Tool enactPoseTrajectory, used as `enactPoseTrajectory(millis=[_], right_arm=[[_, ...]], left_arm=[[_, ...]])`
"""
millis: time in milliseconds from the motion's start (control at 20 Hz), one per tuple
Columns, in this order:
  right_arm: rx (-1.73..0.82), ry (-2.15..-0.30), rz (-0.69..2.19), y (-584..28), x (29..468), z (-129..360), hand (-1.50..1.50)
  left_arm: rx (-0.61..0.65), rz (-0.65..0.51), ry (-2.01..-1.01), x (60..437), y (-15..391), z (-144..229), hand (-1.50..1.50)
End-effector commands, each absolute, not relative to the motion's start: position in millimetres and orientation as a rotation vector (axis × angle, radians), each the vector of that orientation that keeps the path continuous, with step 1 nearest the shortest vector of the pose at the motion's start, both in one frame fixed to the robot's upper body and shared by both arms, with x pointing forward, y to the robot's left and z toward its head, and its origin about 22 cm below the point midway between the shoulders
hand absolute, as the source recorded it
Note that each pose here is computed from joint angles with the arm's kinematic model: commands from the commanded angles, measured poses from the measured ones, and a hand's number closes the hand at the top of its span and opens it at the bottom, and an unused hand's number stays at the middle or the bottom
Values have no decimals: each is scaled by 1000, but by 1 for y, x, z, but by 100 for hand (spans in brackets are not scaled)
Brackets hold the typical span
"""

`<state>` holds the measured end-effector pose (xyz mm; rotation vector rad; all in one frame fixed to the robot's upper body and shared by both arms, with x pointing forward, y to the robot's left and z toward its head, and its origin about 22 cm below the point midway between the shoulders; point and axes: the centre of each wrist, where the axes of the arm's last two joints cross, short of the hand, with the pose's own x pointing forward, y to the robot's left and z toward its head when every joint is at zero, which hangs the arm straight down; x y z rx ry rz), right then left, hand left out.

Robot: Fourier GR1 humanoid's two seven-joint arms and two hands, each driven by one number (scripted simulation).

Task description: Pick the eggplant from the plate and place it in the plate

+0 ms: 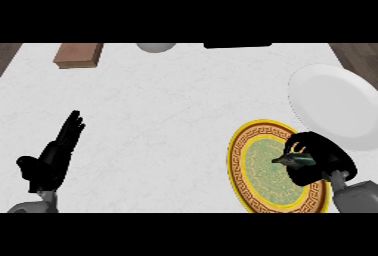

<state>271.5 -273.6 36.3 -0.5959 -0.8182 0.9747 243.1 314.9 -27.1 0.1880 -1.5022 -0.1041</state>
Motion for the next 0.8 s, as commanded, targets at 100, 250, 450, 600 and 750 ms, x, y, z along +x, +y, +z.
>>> enactPoseTrajectory(millis=[100,250,450,600,750], right_arm=[[-1038,-880,757,-421,258,100,150],[-1112,-1002,719,-469,233,112,150],[-1172,-1094,703,-534,190,128,150],[-1217,-1170,646,-572,151,129,150],[-1270,-1268,571,-600,127,145,150]], left_arm=[[258,-45,-1476,231,330,-31,0],[233,-43,-1474,225,331,-34,0],[240,-56,-1499,224,328,-35,0],[202,-86,-1502,229,318,-26,0],[162,-109,-1514,238,325,-21,0]])
